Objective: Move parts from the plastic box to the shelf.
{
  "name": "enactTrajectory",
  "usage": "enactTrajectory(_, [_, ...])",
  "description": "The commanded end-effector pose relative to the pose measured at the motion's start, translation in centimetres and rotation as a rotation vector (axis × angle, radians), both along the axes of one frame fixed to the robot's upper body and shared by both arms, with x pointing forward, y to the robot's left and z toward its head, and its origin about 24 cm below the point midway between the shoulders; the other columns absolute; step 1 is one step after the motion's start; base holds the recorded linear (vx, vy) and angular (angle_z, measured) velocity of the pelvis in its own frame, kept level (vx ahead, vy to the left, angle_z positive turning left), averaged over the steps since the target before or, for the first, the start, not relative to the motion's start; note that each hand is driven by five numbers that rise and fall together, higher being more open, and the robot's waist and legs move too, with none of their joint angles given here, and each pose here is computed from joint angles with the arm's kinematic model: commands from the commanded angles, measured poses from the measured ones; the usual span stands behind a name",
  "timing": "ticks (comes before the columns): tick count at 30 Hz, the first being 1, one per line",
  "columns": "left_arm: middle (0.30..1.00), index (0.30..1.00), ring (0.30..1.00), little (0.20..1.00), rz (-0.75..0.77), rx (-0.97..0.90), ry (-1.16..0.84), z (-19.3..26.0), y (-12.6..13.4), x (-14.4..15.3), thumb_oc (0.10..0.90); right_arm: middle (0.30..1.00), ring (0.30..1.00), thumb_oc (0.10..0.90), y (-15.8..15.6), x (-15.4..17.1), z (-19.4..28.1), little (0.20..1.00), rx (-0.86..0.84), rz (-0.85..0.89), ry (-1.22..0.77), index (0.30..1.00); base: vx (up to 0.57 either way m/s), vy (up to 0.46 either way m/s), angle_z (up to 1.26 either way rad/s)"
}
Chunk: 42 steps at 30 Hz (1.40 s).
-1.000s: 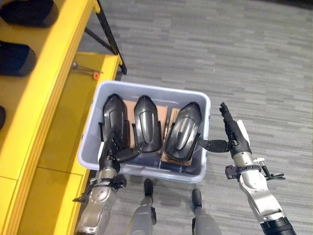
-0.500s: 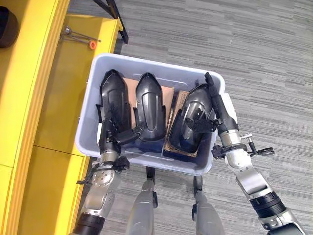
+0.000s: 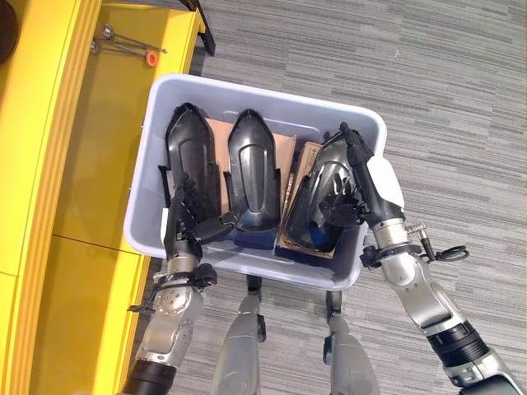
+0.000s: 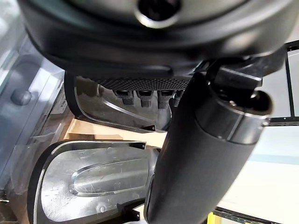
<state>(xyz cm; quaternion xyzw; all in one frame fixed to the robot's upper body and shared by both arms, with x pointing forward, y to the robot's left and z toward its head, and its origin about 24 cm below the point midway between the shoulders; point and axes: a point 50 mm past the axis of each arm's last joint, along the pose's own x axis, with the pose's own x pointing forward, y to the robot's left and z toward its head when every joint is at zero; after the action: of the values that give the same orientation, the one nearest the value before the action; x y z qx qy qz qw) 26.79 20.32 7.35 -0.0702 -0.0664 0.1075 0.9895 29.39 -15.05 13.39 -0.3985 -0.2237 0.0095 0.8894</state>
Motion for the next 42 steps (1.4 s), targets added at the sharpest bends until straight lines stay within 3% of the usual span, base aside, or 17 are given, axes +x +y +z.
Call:
enactTrajectory(1, [1.000, 1.000, 1.000, 1.000, 0.050, 0.055, -0.267, 5.0, 1.9, -1.2, 0.900, 1.000, 1.000, 0.900, 1.5, -1.0, 3.2, 1.000, 0.010, 0.110, -0.174, 1.000, 0.00, 0.000, 0.00])
enactTrajectory(11, [1.000, 1.000, 1.000, 1.000, 0.040, 0.049, -0.286, 5.4, 1.8, -1.2, 0.900, 1.000, 1.000, 0.900, 2.4, -0.7, 1.5, 1.000, -0.064, 0.157, -0.081, 1.000, 0.00, 0.002, 0.00])
enactTrajectory(42, [1.000, 1.000, 1.000, 1.000, 0.049, 0.052, -0.308, 6.0, 2.4, -2.3, 0.900, 1.000, 1.000, 0.900, 5.4, -2.0, 0.3, 1.000, -0.035, 0.391, 0.058, 1.000, 0.00, 0.002, 0.02])
